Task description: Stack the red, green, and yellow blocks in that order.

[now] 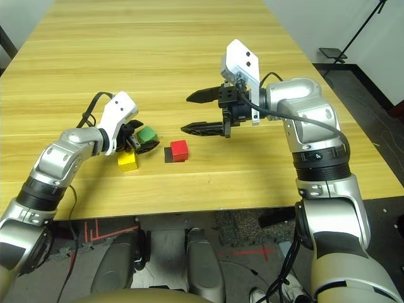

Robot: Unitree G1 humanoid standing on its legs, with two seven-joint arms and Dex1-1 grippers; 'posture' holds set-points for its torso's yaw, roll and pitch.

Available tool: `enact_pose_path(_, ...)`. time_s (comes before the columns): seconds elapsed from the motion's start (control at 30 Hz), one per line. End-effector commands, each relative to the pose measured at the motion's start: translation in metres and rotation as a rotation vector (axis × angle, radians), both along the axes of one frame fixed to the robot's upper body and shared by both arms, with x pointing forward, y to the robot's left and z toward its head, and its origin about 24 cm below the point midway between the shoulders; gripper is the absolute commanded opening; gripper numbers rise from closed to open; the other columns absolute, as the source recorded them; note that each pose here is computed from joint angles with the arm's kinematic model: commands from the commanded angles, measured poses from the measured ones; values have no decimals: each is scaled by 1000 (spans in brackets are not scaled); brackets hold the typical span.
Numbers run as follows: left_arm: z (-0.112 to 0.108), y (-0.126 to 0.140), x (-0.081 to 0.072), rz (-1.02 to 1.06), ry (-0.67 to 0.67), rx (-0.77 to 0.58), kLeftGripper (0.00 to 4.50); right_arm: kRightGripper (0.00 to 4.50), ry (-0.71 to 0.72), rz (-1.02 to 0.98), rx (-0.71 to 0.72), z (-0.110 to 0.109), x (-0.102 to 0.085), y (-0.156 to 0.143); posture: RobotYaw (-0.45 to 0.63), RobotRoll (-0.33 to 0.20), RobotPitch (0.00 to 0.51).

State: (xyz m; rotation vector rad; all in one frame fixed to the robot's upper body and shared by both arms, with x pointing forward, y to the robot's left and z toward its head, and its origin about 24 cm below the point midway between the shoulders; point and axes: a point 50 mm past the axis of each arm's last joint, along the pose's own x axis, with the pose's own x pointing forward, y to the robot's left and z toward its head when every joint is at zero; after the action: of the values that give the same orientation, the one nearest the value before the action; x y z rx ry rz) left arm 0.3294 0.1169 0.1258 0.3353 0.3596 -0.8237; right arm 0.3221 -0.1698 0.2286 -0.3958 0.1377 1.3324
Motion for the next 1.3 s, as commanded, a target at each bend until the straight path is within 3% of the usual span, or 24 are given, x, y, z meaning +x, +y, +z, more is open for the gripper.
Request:
enact_pose_path(0.03,-14,2,2,41,48,17,3823,4500,-3,2,11,1,1,2,203,-91,129)
enact_pose_path(0.2,-23,6,5,56,76,51,2159,4500,-5,-2,20,-1,3,5,213,-83,128)
enact_pose_path(0.23,-20,5,7,55,67,49,2060,4500,-6,-5,26,-1,3,5,218,-79,129)
enact_pose_path(0.4,1,2,13,29,20,49,2061,4500,-11,-12,34,-2,5,5,226,-73,126)
enact_pose_path(0.53,31,-6,14,-34,-49,50,2061,4500,-10,-28,45,-3,6,5,240,-67,125)
enact_pose_path(0.67,66,-24,5,-119,-112,15,2061,4500,-3,-55,53,-5,6,2,249,-63,123)
enact_pose_path(0.77,77,-35,-5,-190,-133,0,2061,4500,2,-76,56,-7,6,-2,250,-59,122)
enact_pose_path(1.0,75,-59,-25,-296,-61,-63,2061,4500,14,-114,58,-13,6,-8,232,-53,120)
enact_pose_path(1.3,46,-67,-25,-352,26,-30,2061,4500,7,-89,45,-11,0,-11,192,-55,120)
